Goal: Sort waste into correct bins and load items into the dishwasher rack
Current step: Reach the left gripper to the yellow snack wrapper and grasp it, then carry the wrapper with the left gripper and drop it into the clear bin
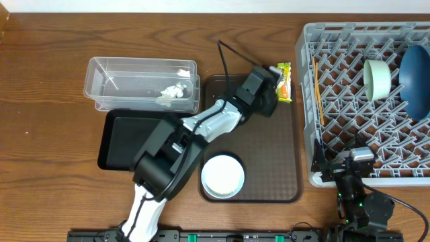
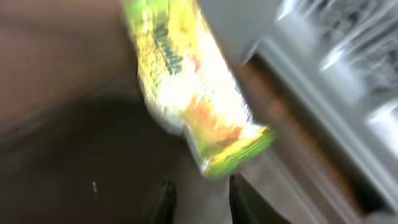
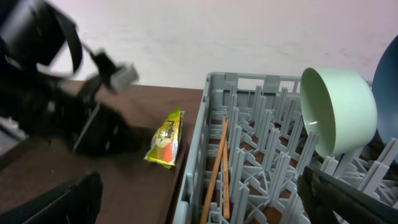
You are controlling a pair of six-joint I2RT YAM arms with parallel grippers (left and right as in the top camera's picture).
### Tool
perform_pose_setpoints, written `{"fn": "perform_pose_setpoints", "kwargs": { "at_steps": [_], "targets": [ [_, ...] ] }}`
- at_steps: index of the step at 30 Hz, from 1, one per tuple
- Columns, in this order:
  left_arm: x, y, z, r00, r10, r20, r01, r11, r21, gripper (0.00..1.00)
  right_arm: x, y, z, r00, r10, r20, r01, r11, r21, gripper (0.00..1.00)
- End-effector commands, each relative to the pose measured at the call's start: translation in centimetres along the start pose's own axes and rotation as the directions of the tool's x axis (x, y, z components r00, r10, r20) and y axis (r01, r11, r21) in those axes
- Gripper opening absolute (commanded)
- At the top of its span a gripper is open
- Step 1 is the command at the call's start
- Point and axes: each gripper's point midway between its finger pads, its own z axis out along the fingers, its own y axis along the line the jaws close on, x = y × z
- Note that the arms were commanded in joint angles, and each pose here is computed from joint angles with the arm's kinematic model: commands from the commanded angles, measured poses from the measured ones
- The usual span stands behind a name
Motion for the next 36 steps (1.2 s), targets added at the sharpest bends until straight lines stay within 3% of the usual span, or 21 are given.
{"fn": "perform_pose_setpoints", "kwargs": {
  "at_steps": [1, 15, 25, 36],
  "targets": [
    [-4.3, -1.7, -2.3, 0.992, 0.015, 0.123, -0.023, 0.997, 0.069, 0.33, 0.1, 0.1, 0.0, 1.000, -0.002, 0.002, 0.002, 1.000, -0.006, 0.99],
    [-2.8, -3.4, 2.0, 0.982, 0.033, 0.185, -0.073, 0.974, 0.213, 0.35, 0.1, 0.1, 0.0, 1.000, -0.002, 0.002, 0.002, 1.000, -0.006, 0.99],
    [3.0, -2.1, 4.4, 1.000, 0.008, 0.002, -0.009, 0.981, 0.192, 0.34, 0.1, 0.1, 0.0, 1.000, -0.002, 0.002, 0.002, 1.000, -0.006, 0.99],
    [8.6, 6.5, 1.7, 0.962, -0.102, -0.254, 0.053, 0.980, -0.194, 0.22, 0.1, 0.1, 0.0, 1.000, -0.002, 0.002, 0.002, 1.000, -0.006, 0.99]
  ]
}}
